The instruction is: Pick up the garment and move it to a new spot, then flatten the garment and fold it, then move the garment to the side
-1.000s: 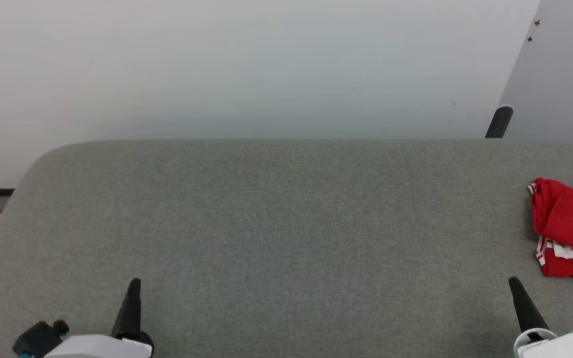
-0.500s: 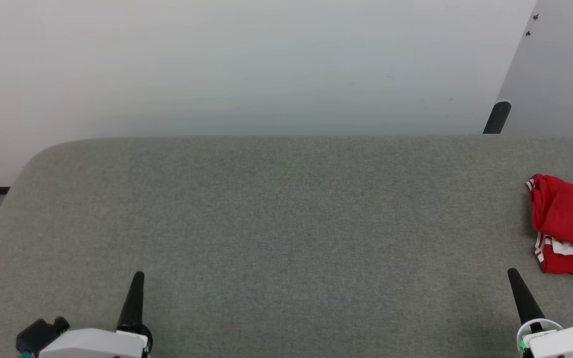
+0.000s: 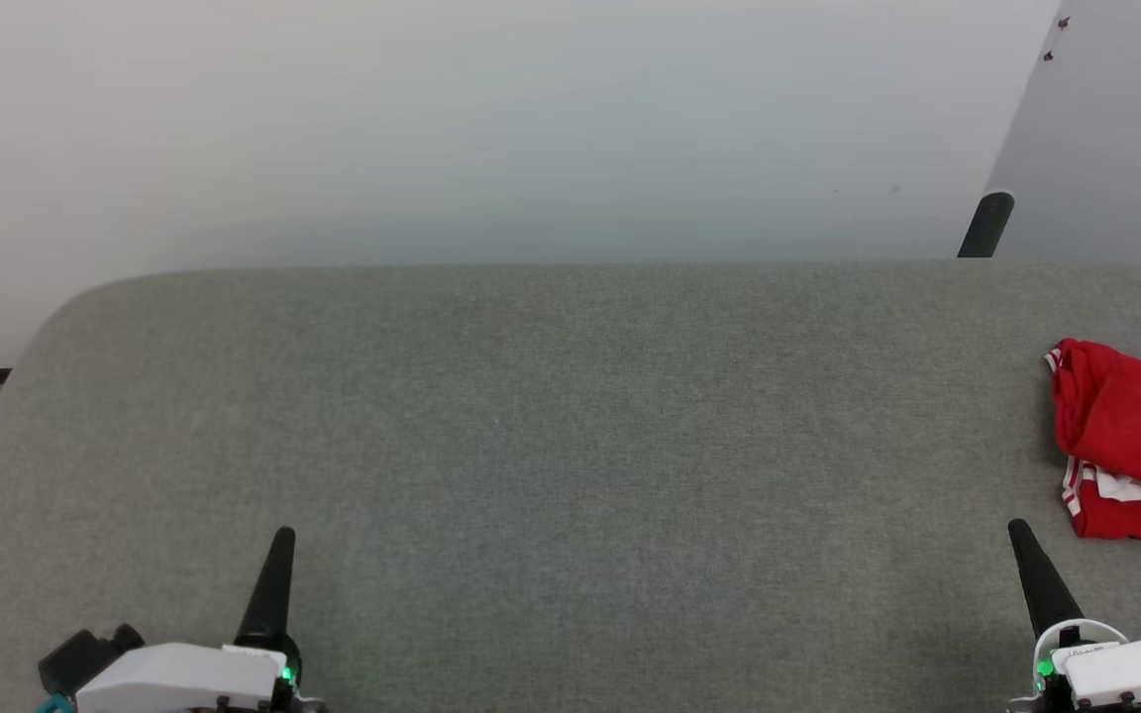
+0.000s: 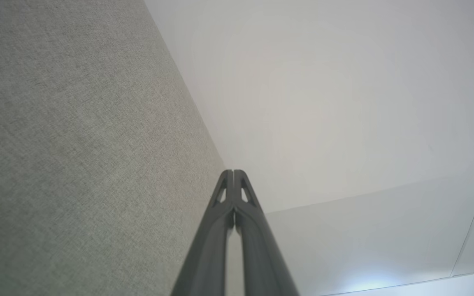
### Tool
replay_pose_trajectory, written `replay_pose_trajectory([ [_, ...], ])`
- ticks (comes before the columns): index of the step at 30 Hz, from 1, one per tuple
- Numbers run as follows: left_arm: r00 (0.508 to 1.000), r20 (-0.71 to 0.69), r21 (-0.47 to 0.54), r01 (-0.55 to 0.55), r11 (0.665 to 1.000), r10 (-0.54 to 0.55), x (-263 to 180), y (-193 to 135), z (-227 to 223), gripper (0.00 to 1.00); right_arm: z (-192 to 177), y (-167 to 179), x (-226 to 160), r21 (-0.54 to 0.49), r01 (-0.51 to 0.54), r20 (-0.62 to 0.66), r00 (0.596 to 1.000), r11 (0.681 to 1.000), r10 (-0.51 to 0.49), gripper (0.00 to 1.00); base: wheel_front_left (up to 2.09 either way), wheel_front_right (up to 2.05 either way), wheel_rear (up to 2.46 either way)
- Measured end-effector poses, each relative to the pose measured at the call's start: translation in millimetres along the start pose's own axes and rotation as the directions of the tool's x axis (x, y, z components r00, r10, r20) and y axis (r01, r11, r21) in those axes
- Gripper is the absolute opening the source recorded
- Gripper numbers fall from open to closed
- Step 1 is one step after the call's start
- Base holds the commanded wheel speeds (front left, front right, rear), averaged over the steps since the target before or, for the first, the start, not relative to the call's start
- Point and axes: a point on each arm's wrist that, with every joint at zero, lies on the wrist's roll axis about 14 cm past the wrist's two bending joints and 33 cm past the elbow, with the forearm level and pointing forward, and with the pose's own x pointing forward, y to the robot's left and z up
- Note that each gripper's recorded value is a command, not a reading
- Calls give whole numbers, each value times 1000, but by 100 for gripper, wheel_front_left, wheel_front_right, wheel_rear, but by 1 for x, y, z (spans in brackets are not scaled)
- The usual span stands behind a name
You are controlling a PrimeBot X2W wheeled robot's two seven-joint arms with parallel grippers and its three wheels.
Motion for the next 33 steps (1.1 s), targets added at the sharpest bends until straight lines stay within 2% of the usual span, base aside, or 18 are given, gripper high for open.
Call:
replay_pose_trajectory([
  [12, 1000, -15, -100, 12, 995, -14, 6, -5, -5, 0, 1, 0, 4, 101, -4, 9, 1000, 995, 3, 0, 0, 0, 0],
  [33, 999, -40, -257, 24, 966, -36, 14, -11, -13, 0, 4, 3, 12, 260, -24, 32, 999, 965, 16, 0, 0, 0, 0],
])
